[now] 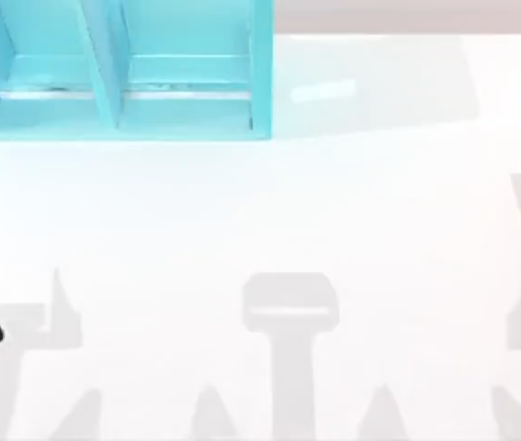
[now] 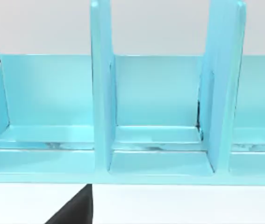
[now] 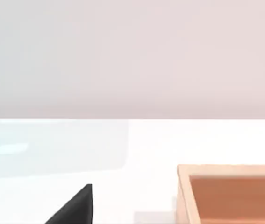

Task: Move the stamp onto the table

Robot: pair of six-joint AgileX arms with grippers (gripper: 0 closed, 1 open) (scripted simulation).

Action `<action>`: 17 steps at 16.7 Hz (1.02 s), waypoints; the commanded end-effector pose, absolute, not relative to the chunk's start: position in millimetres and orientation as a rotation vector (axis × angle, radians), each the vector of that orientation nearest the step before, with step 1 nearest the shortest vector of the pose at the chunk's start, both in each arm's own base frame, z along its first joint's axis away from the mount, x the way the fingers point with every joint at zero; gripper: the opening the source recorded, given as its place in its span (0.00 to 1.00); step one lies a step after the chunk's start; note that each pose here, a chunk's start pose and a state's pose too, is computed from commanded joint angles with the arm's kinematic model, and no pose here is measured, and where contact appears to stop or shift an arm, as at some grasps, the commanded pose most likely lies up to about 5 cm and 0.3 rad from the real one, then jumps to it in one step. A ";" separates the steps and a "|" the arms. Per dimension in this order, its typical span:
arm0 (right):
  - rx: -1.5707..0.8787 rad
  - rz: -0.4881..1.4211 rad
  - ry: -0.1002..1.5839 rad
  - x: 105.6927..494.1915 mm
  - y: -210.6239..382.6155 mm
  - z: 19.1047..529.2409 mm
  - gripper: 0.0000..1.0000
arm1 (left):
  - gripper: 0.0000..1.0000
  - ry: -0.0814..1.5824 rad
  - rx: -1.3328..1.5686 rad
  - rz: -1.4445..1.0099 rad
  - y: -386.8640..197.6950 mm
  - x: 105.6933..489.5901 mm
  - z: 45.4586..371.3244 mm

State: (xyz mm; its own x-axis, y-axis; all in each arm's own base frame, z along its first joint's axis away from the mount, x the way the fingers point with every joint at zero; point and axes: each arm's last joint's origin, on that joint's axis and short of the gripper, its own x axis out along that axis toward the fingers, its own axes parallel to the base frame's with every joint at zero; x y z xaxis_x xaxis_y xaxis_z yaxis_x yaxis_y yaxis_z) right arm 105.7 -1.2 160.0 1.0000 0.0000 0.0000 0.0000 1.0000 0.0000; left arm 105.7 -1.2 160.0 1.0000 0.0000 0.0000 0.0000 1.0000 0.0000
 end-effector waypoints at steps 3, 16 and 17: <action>-0.004 -0.005 0.011 105.7 -1.7 161.8 1.00 | 1.00 0.000 0.000 0.000 -1.2 105.7 160.0; -0.127 -0.135 0.965 182.9 -55.6 248.5 1.00 | 1.00 0.000 0.000 0.000 -1.2 105.7 160.0; -0.119 -0.127 1.059 194.2 -64.7 249.8 1.00 | 1.00 0.000 0.000 0.000 -1.2 105.7 160.0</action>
State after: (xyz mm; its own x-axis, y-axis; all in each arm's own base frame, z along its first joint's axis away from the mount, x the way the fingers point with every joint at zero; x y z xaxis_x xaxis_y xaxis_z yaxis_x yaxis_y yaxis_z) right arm 194.2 -64.7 249.8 0.4837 -0.1612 -0.8603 0.0473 0.9863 -0.1582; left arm 105.7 -1.2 160.0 1.0000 0.0000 0.0000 0.0000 1.0000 0.0000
